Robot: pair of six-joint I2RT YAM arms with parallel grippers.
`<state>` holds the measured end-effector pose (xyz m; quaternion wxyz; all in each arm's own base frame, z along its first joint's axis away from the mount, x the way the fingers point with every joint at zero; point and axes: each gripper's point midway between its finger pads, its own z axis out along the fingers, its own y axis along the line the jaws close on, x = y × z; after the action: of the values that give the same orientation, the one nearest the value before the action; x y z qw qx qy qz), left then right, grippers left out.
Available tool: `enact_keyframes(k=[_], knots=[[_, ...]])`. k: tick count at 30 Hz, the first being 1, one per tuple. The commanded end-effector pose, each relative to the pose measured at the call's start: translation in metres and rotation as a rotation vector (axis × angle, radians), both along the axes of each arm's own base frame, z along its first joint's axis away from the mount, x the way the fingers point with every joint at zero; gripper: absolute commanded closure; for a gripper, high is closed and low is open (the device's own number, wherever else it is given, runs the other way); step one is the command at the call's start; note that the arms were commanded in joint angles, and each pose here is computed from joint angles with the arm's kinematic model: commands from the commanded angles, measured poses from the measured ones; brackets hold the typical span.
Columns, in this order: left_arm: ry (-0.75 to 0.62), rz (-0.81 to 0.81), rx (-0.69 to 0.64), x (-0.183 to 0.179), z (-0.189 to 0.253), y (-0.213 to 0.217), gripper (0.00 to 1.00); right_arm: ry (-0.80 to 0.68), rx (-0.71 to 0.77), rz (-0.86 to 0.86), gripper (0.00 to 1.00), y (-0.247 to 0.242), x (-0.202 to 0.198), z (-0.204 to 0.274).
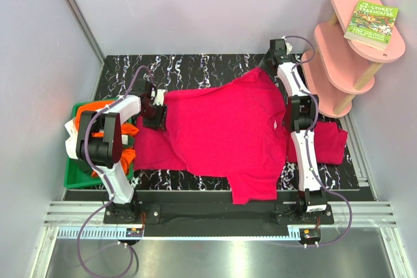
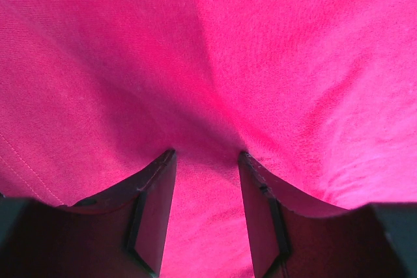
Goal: Fold and stack the t-shirts
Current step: Grap the side of the flattened tshirt furthest away from the robot with both arms
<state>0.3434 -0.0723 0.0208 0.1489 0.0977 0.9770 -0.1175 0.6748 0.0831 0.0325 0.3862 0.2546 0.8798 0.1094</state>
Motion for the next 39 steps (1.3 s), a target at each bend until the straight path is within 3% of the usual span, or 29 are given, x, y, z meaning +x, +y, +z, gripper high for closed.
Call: enact_keyframes(k=[1,8,14,18,20,25,31,35,39], knots=[[-0.001,-0.026,-0.016,0.003,-0.003,-0.005,0.51,-0.037,0.03,0.014,0.54,0.009,0.007,0.007],[0.001,-0.027,-0.019,0.003,-0.003,-0.006,0.51,-0.035,0.019,0.004,0.69,0.006,0.007,0.006],[0.013,-0.025,-0.02,0.001,-0.006,-0.006,0.51,-0.036,0.014,-0.002,0.71,0.005,0.008,0.003],[0.014,-0.023,-0.019,0.001,-0.007,-0.005,0.52,-0.034,0.014,0.0,0.53,0.004,0.01,-0.004],[0.017,-0.025,-0.017,0.0,-0.008,-0.005,0.52,-0.041,0.018,0.003,0.53,0.006,0.011,-0.003],[0.02,-0.025,-0.016,0.0,-0.009,-0.005,0.52,-0.045,0.035,0.004,0.77,0.01,0.013,-0.006],[0.02,-0.023,-0.023,0.001,-0.008,-0.007,0.52,-0.047,0.027,-0.006,0.88,0.006,0.014,-0.005],[0.022,-0.022,-0.023,0.001,-0.009,-0.006,0.52,-0.045,0.002,-0.016,1.0,0.003,0.011,-0.003],[0.018,-0.022,-0.027,0.002,-0.008,-0.007,0.52,-0.095,-0.07,0.004,1.0,0.006,0.012,0.026]])
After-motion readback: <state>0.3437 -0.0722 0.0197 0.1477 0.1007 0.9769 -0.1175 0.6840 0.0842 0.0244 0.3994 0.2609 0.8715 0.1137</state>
